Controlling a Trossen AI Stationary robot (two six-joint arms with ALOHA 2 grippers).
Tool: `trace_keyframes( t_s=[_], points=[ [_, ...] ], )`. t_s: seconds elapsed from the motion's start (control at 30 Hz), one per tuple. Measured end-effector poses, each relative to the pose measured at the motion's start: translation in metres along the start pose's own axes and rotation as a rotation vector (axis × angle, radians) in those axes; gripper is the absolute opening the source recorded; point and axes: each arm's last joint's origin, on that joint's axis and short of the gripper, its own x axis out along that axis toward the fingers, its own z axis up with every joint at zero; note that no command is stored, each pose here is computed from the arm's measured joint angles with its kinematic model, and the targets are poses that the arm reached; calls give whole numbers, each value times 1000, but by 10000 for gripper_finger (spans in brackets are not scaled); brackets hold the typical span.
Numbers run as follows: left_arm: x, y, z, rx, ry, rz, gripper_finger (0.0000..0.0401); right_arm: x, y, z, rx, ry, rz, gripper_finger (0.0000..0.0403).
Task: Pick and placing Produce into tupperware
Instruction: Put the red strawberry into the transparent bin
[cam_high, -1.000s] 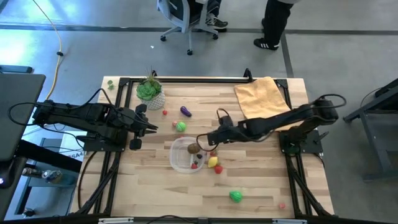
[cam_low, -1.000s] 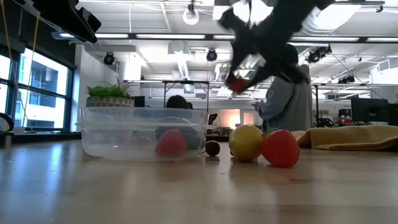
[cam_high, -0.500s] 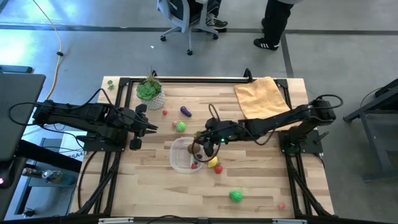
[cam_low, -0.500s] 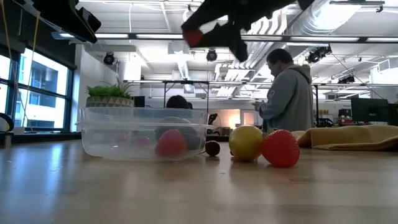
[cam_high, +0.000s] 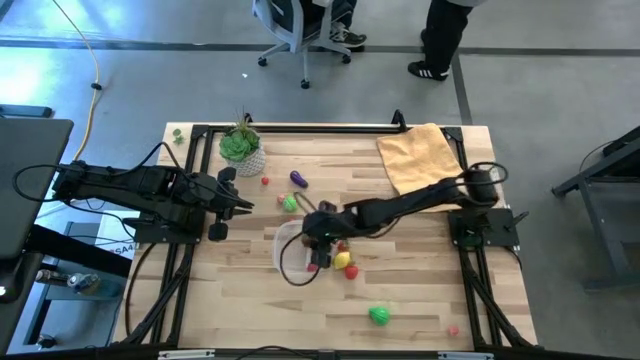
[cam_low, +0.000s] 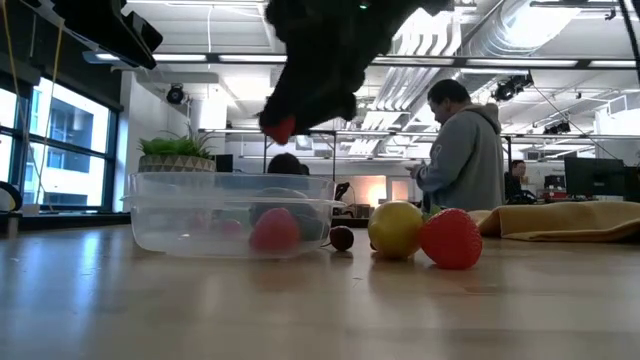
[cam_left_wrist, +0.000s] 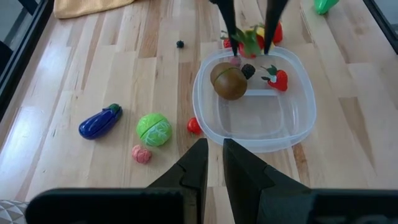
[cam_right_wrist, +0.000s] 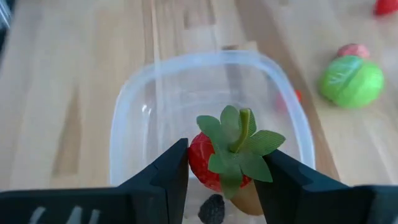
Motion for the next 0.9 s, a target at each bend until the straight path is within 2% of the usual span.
trace_keyframes(
  t_s=[0.27,0.5,0.9],
  points=[
    [0,0,0,0,1,0,40,26,24,4,-156,183,7,140],
    [0,0,0,0,1,0,40,45,25,-6,-108,263,26,140],
    [0,0,0,0,1,0,40,46,24,-6,-95,267,15,155]
  ],
)
